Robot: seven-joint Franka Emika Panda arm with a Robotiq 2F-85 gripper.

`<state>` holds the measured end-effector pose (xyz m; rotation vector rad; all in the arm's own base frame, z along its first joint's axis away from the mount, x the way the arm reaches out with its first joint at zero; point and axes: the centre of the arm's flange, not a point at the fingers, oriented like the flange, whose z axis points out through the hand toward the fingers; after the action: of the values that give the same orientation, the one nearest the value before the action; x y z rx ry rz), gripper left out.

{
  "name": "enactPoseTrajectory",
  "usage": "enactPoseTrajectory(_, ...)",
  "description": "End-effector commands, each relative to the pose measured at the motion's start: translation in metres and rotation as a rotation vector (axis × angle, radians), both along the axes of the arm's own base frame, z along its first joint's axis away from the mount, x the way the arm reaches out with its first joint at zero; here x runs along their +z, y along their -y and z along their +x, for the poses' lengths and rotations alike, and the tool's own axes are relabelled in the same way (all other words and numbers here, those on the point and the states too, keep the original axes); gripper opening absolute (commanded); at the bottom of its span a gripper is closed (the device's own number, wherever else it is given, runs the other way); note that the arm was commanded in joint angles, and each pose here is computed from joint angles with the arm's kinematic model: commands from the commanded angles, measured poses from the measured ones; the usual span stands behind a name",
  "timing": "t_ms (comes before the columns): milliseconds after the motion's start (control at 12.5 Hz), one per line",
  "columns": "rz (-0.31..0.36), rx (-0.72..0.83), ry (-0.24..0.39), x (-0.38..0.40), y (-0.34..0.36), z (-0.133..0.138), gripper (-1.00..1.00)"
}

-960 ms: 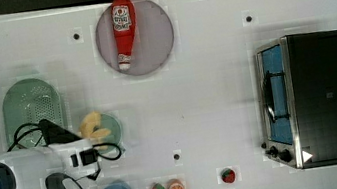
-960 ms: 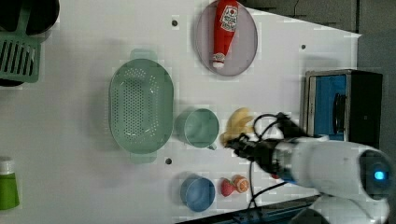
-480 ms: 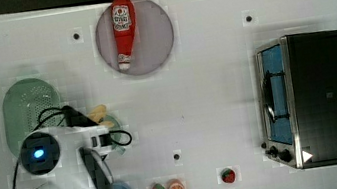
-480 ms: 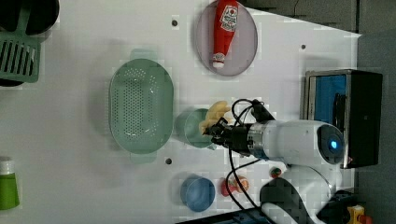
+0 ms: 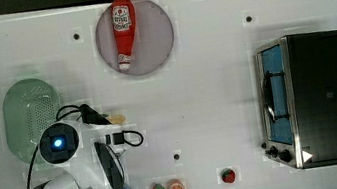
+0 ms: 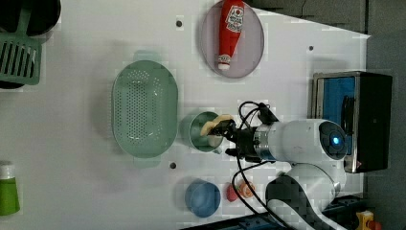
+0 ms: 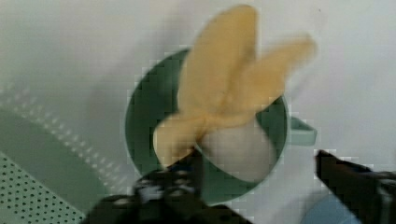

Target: Pick Banana and place it in mug.

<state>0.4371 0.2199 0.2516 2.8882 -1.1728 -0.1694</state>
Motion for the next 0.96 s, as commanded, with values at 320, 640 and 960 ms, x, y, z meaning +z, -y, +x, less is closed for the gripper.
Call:
enactPoseTrajectory(320,0.005,-0.091,0.099,0.074,0.018,0.031,1.0)
enactPoseTrajectory(640,-0.034,-0.085,0.087,0.181,0.084,0.047,1.0)
enactPoseTrajectory(960,-0.013,-0.165,0.109,0.278,0.171,0.052,1.0)
